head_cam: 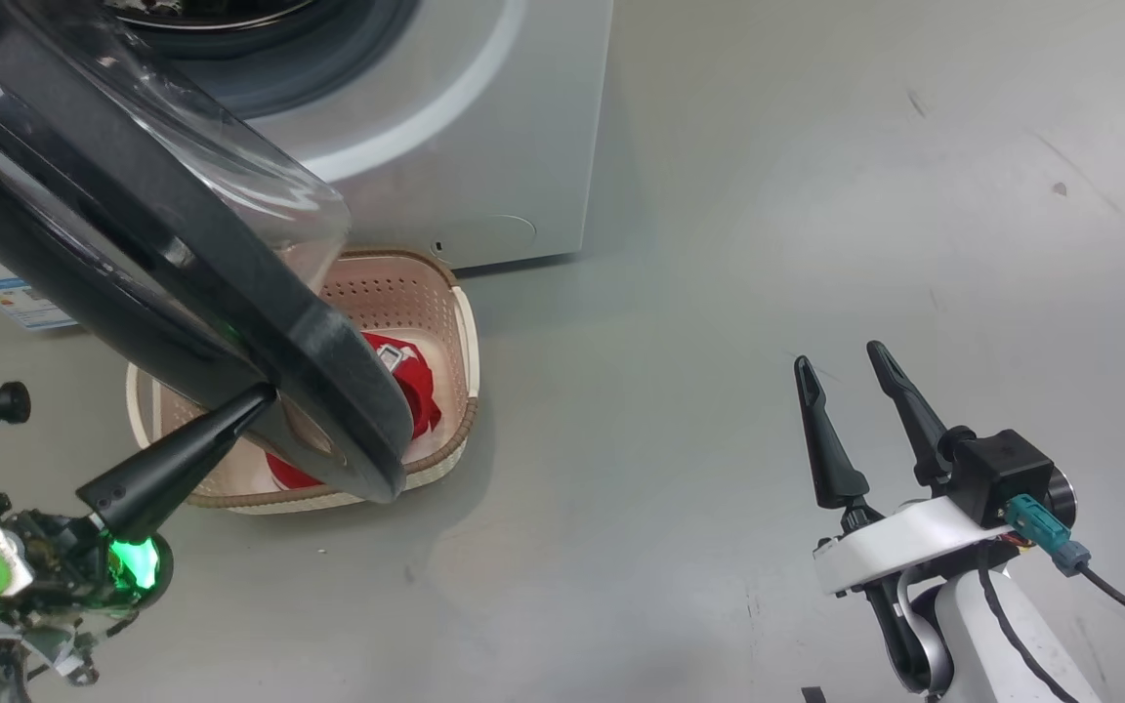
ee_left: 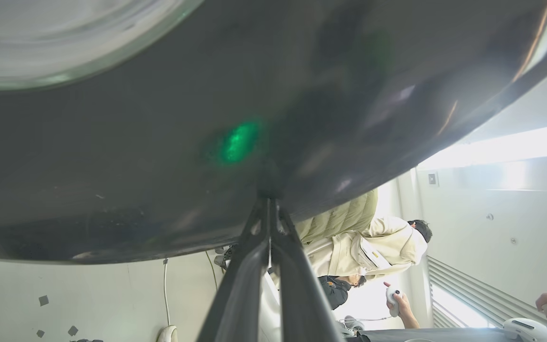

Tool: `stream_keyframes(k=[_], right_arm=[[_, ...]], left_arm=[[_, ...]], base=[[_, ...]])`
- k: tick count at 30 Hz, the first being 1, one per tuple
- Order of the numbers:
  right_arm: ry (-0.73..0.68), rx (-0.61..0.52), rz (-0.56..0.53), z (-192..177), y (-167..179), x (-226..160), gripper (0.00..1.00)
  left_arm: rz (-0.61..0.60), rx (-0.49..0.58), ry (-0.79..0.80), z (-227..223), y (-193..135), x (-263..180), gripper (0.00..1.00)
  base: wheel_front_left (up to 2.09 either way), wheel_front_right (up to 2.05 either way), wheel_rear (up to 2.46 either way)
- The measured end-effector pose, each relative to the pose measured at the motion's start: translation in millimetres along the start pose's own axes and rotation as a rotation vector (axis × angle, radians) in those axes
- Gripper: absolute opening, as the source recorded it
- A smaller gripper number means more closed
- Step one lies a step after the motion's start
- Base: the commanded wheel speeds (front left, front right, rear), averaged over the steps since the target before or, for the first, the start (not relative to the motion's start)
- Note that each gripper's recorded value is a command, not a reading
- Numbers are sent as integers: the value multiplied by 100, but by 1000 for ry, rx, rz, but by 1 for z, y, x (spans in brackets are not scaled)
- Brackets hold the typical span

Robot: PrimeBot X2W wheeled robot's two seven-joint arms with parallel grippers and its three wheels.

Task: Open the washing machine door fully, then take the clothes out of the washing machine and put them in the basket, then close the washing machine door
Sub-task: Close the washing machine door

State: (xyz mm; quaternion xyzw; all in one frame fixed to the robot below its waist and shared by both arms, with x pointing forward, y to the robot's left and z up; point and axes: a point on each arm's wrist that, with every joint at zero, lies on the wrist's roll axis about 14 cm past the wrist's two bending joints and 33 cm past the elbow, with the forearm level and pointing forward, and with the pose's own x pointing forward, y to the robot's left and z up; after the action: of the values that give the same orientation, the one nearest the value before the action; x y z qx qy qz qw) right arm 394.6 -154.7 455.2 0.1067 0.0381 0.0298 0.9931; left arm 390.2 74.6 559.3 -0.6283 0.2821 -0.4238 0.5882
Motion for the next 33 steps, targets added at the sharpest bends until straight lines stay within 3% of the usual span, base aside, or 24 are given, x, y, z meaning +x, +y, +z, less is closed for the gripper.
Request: stream_keyframes(k=[13, 33], right_arm=[[14, 17, -77, -4, -22, 3, 100], [27, 41, -183, -7, -53, 9, 100]], left_arm=[[-14, -72, 133, 16, 21, 62, 0], [-12, -140, 123, 77, 60, 147, 0]], base=[[0, 0, 0], [0, 0, 0]])
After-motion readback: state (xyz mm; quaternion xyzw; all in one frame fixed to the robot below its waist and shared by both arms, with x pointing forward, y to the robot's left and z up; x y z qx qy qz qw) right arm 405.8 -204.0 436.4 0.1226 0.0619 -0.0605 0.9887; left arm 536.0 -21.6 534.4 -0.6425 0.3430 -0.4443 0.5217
